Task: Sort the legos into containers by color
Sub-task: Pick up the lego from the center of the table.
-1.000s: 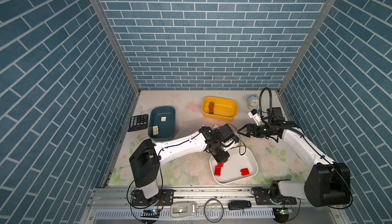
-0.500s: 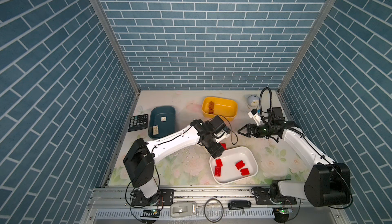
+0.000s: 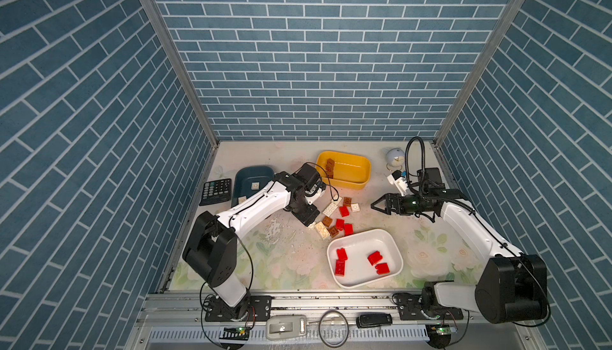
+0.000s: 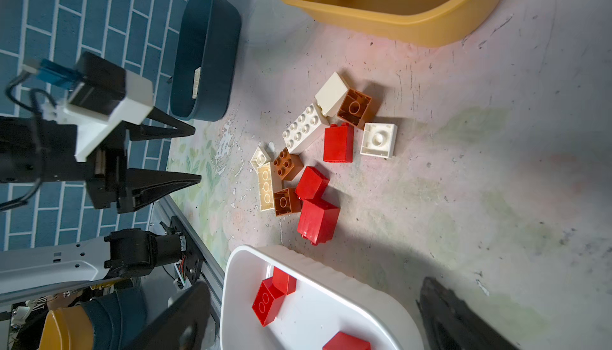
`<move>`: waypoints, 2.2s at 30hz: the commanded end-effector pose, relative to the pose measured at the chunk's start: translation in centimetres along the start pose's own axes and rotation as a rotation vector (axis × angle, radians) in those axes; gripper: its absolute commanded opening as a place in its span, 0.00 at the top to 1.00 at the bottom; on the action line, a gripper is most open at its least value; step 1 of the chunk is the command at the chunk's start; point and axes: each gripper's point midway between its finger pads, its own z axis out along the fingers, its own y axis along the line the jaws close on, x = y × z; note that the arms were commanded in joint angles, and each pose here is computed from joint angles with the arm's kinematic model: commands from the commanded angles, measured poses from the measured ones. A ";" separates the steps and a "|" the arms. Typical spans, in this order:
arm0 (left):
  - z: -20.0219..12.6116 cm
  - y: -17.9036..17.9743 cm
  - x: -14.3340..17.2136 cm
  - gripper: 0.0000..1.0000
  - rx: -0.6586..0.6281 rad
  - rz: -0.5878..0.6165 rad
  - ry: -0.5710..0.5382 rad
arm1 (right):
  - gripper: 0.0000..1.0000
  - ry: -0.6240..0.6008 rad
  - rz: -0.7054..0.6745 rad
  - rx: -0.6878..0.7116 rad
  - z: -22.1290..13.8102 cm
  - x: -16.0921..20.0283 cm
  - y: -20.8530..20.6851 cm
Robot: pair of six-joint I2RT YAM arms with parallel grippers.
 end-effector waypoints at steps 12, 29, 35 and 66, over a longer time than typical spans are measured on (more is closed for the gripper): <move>5.8 -0.1 1.2 0.30 0.003 -0.096 0.069 | 0.01 0.004 -0.009 -0.016 -0.1 -0.1 0.2; 8.5 0.7 0.5 0.34 -0.085 -0.177 0.088 | 0.01 0.010 -0.009 -0.016 0.1 0.1 0.1; 9.0 1.0 -0.1 0.39 -0.097 -0.212 0.082 | 0.01 0.009 -0.009 -0.016 0.1 0.1 0.1; -1.5 9.7 1.1 0.69 -0.222 -0.316 0.030 | 0.01 -0.012 -0.003 -0.059 0.2 -0.7 0.8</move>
